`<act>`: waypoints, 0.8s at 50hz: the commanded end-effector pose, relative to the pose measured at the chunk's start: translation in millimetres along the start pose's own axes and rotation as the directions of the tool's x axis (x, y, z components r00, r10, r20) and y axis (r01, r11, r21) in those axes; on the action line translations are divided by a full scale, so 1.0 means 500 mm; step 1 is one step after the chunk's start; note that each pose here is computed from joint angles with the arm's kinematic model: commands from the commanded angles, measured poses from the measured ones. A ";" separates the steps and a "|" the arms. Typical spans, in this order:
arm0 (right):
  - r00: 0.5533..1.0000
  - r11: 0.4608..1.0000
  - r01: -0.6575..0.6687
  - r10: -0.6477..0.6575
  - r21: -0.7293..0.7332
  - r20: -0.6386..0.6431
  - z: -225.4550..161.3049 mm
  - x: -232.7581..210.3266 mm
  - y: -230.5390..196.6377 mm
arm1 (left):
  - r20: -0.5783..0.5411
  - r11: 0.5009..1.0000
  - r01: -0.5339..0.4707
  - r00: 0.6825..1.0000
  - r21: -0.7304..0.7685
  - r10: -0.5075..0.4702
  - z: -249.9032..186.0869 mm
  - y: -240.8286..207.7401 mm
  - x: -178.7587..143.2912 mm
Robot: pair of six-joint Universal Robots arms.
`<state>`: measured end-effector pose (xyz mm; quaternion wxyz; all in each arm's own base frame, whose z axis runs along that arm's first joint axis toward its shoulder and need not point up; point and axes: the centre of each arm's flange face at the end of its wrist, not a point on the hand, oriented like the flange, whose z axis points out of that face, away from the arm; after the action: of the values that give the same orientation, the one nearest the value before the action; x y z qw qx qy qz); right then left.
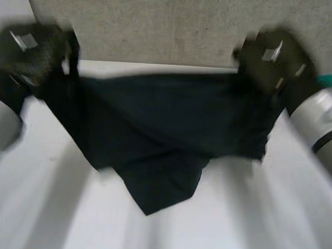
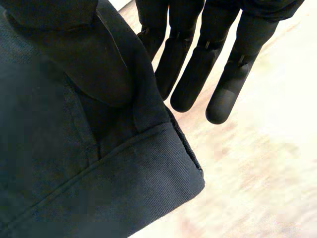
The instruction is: Fold the laundry.
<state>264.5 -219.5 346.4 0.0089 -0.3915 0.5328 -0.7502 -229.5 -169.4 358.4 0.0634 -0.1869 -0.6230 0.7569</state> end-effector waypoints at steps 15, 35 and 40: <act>0.976 0.950 -0.118 0.164 0.289 -0.141 0.006 0.214 -0.206 | 0.084 0.951 0.045 0.994 0.307 -0.074 -0.030 -0.306 -0.087; 0.952 0.955 -0.140 0.203 0.261 -0.231 0.321 0.033 0.103 | 0.099 0.983 -0.042 0.995 0.179 0.025 0.439 0.094 -0.080; 0.929 0.913 -0.070 0.207 0.402 -0.307 0.392 0.006 0.172 | 0.092 0.967 -0.039 0.996 0.252 0.016 0.518 0.148 -0.097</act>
<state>317.6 -363.2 340.4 0.0537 -0.2557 0.4996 -0.8259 -264.6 -370.7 365.9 0.0432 -0.1590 -0.5664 0.8075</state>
